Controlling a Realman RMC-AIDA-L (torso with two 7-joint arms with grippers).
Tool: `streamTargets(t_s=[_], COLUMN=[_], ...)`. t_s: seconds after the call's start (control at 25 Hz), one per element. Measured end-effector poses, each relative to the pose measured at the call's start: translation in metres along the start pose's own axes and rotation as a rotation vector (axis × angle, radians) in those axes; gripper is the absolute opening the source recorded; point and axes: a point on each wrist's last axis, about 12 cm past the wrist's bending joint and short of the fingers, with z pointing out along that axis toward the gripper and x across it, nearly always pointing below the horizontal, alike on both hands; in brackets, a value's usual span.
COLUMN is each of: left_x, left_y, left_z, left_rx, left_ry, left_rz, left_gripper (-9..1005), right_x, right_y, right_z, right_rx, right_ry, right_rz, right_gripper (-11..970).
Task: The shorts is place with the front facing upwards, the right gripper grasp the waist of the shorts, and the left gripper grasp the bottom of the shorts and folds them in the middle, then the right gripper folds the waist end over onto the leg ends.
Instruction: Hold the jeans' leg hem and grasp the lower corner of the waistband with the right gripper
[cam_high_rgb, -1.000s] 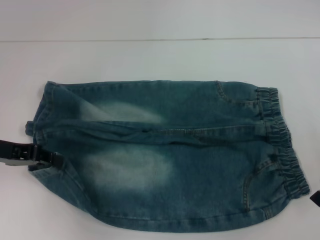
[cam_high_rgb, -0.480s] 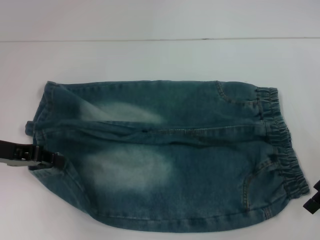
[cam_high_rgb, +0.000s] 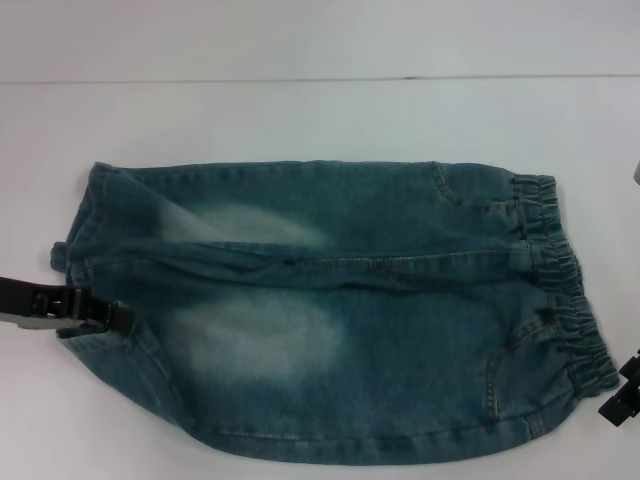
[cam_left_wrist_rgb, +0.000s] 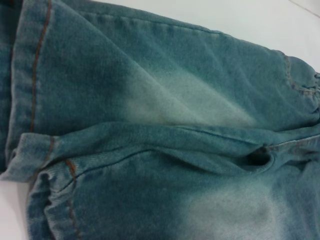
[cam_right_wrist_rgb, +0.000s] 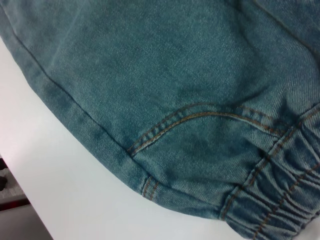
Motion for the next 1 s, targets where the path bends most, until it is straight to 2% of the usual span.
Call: streamTargets(t_s=[1.0], left_x=[0.0006], left_y=[-0.0006], left_z=[0.0028], left_rx=[0.013], left_ry=[0.003], left_rz=[0.000], left_gripper=[26], right_x=[-0.0058], right_y=[0.0017], right_z=[0.0090], right_rx=[0.020], right_ry=[0.003], right_rz=[-0.009], right_gripper=[896])
